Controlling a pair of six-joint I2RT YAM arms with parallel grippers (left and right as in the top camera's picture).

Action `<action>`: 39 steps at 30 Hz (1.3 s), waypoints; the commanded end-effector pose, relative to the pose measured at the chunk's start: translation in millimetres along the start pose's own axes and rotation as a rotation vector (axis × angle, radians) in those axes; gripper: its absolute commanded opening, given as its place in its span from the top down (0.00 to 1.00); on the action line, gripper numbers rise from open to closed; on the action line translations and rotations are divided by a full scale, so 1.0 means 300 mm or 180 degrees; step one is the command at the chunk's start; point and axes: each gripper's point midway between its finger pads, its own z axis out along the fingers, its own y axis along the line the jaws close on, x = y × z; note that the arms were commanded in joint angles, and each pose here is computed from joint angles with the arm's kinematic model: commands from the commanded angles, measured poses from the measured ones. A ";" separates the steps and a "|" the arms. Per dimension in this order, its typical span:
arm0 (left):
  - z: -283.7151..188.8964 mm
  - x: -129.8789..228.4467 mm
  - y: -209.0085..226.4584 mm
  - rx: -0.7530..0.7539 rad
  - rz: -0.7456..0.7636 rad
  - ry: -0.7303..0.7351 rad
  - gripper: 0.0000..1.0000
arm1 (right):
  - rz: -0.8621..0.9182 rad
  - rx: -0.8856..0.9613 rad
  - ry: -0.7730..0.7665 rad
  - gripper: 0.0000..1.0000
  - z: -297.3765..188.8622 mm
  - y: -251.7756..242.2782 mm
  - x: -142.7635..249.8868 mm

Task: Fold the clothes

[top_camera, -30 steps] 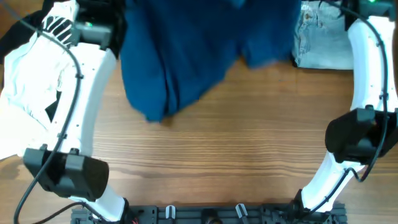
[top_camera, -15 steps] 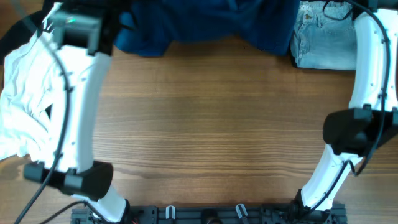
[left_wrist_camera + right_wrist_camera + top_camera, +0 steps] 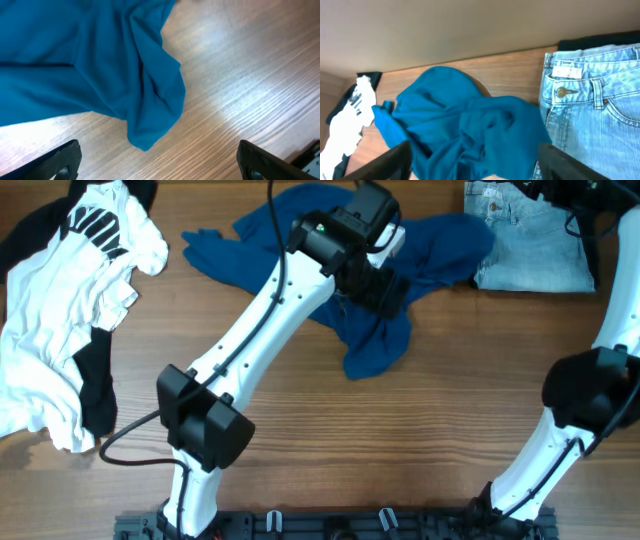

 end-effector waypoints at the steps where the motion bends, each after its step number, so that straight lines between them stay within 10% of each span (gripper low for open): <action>1: -0.235 -0.091 0.140 -0.0223 -0.0345 -0.0593 0.00 | -0.0288 -0.0150 -0.0171 0.12 -0.141 0.160 -0.033; 8: -0.486 -0.050 0.696 -0.0919 -0.1462 -0.1032 0.00 | -0.0237 -0.0126 0.0662 0.12 -0.018 0.326 0.182; 18: -0.200 -0.086 1.243 -0.1251 -0.2073 -0.1197 0.00 | -0.0044 0.0317 0.1711 0.24 0.233 0.424 0.554; 31: 0.168 -0.011 1.468 -0.1504 -0.2342 -0.1003 0.01 | 0.0150 0.0458 0.2200 0.33 0.308 0.372 0.771; 35: 0.261 0.037 1.486 -0.1492 -0.2387 -0.0843 0.13 | 0.0132 0.0458 0.2162 0.33 0.314 0.370 0.763; 39: 0.275 0.044 1.489 -0.1485 -0.2453 -0.0837 0.55 | 0.0116 0.0515 0.2151 0.33 0.314 0.360 0.761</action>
